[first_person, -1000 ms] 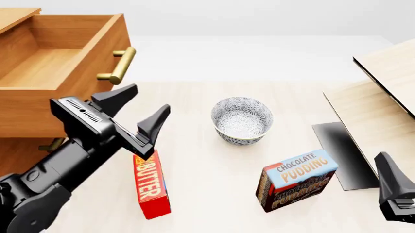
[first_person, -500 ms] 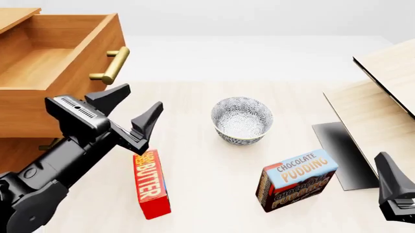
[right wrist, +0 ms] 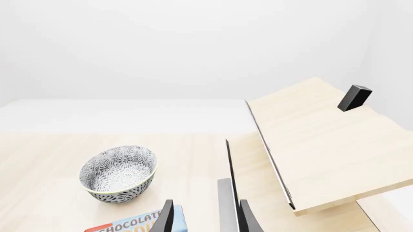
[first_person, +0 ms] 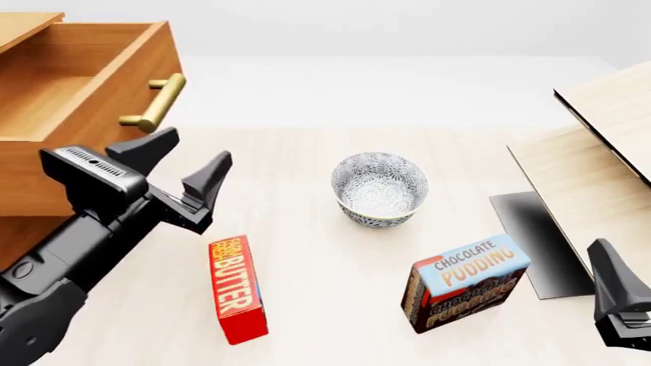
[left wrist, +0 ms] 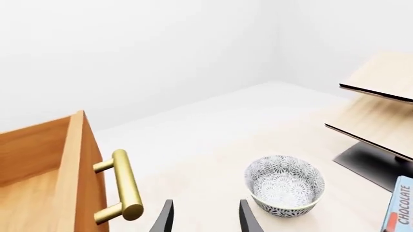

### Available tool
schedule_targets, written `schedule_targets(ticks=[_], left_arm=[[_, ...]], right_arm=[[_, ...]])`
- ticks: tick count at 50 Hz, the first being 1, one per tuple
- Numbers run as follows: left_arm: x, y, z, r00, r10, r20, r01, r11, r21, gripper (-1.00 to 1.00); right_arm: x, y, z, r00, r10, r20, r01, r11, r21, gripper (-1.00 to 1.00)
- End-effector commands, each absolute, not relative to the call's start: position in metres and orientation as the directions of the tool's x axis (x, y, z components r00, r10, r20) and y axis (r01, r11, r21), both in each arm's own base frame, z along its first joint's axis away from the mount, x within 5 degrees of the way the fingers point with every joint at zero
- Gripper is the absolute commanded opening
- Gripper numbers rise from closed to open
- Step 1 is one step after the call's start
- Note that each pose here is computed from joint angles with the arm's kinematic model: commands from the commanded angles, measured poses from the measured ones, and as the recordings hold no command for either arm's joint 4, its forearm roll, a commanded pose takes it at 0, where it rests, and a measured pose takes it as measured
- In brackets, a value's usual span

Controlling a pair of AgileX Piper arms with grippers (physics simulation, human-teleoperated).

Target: Close the top drawer of the cabinet.

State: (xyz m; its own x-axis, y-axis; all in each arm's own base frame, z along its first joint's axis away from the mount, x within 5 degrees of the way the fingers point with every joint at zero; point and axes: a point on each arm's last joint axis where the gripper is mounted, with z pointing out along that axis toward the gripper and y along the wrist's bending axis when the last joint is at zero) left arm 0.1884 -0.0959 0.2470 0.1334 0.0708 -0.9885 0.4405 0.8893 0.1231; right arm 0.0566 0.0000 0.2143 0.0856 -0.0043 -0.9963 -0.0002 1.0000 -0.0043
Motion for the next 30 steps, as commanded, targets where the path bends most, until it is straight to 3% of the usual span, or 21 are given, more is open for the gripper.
schedule_targets(ticks=[1, 30], left_arm=[[0.1889, -0.0882, 0.2497, 0.131, 0.070, -0.989, 0.410, 0.904, 0.118, 1.00], [0.1932, -0.0784, 0.2487, 0.122, 0.074, -0.990, 0.364, 0.924, 0.114, 1.00]], right_arm=[[0.0566, 0.0000, 0.2143, 0.085, -0.004, -0.996, 0.000, 1.000, -0.004, 1.00], [0.0566, 0.0000, 0.2143, 0.086, -0.004, -0.996, 0.000, 1.000, -0.004, 1.00]])
